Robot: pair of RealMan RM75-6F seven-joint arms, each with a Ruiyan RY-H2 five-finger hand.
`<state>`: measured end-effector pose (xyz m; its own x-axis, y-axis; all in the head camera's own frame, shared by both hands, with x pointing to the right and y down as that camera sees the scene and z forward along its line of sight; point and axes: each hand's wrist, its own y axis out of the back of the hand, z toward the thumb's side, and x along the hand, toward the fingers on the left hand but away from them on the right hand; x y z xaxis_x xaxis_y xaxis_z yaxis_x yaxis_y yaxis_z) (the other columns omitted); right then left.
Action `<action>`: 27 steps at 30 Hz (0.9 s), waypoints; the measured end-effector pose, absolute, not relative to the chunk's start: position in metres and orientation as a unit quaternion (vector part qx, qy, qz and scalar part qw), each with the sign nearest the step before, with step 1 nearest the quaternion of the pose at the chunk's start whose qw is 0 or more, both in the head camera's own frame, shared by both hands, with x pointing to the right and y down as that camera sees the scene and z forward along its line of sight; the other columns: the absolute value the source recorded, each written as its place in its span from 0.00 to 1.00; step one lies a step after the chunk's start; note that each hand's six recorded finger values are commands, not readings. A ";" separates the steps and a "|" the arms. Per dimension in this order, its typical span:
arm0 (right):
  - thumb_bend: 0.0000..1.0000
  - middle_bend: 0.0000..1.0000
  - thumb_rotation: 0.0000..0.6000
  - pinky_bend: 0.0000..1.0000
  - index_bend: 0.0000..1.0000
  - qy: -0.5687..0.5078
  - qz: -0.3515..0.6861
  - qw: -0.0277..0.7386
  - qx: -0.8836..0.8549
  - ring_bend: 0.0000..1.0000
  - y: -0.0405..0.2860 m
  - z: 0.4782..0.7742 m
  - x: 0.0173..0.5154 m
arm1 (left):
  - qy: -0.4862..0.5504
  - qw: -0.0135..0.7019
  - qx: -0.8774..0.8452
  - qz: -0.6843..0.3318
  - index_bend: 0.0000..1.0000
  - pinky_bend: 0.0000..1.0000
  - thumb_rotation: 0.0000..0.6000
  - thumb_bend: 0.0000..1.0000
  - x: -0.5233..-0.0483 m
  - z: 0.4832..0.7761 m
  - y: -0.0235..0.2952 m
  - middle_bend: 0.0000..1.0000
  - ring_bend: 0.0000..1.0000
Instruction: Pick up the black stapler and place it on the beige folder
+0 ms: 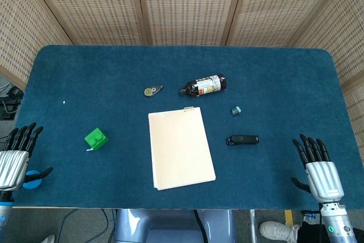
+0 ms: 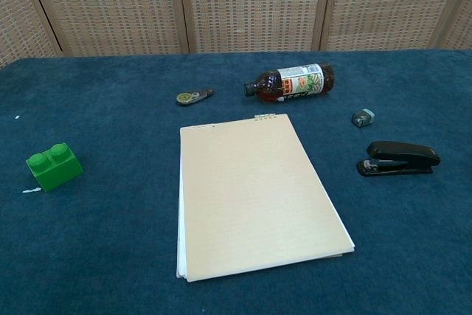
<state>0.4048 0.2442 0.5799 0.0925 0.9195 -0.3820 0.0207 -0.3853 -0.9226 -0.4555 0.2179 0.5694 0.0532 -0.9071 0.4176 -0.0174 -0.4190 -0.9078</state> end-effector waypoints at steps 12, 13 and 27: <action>0.17 0.00 1.00 0.00 0.13 -0.380 0.551 0.401 -0.625 0.00 0.244 0.582 0.401 | 0.373 0.385 -0.615 -0.579 0.00 0.00 1.00 0.00 -0.455 0.571 0.220 0.00 0.00; 0.17 0.00 1.00 0.01 0.16 -0.380 0.548 0.402 -0.627 0.00 0.244 0.583 0.399 | 0.372 0.385 -0.615 -0.579 0.00 0.00 1.00 0.00 -0.455 0.571 0.220 0.00 0.00; 0.19 0.07 1.00 0.21 0.31 -0.348 0.532 0.400 -0.660 0.00 0.203 0.617 0.344 | 0.375 0.382 -0.610 -0.584 0.00 0.00 1.00 0.00 -0.458 0.572 0.218 0.00 0.00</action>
